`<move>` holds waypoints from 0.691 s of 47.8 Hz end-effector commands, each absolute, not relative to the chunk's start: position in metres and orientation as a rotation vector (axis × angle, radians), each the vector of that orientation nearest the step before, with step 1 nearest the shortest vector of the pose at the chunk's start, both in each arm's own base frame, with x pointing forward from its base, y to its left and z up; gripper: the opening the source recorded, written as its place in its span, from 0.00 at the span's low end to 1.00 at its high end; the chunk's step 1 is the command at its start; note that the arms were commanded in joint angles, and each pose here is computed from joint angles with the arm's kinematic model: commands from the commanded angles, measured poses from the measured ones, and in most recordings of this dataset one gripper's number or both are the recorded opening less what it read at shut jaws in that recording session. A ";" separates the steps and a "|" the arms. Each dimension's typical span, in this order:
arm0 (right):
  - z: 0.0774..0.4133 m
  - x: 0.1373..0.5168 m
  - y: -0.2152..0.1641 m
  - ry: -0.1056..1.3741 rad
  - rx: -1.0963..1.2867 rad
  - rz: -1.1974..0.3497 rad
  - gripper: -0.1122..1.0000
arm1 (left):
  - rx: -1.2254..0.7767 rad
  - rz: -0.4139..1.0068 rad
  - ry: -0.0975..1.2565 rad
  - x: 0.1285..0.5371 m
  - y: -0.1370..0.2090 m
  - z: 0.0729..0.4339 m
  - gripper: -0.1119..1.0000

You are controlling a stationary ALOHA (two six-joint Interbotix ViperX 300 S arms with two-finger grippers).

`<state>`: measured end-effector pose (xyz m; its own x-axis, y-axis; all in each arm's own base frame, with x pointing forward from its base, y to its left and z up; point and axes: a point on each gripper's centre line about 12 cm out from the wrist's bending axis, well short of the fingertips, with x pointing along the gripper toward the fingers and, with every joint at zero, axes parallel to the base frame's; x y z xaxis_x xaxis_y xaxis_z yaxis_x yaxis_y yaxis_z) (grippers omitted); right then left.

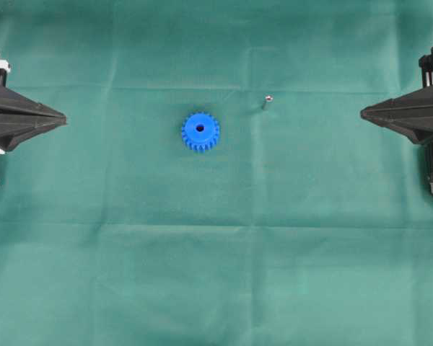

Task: Insert the shaft placed at a random location into the center hole of the small gear at another random location.
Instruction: 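Move the right gripper left toward the silver shaft, opening it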

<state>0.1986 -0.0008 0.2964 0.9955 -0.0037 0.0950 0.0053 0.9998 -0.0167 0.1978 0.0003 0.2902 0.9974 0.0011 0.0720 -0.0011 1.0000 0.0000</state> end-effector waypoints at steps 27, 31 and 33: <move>0.284 0.223 -0.020 -0.059 -0.059 -0.087 0.12 | 0.007 -0.006 -0.095 0.200 -0.001 0.305 0.10; 0.274 0.231 -0.027 -0.040 -0.056 -0.113 0.23 | 0.007 -0.006 -0.094 0.200 -0.001 0.304 0.10; 0.270 0.236 -0.031 -0.029 -0.055 -0.125 0.32 | 0.007 -0.006 -0.094 0.200 -0.001 0.304 0.10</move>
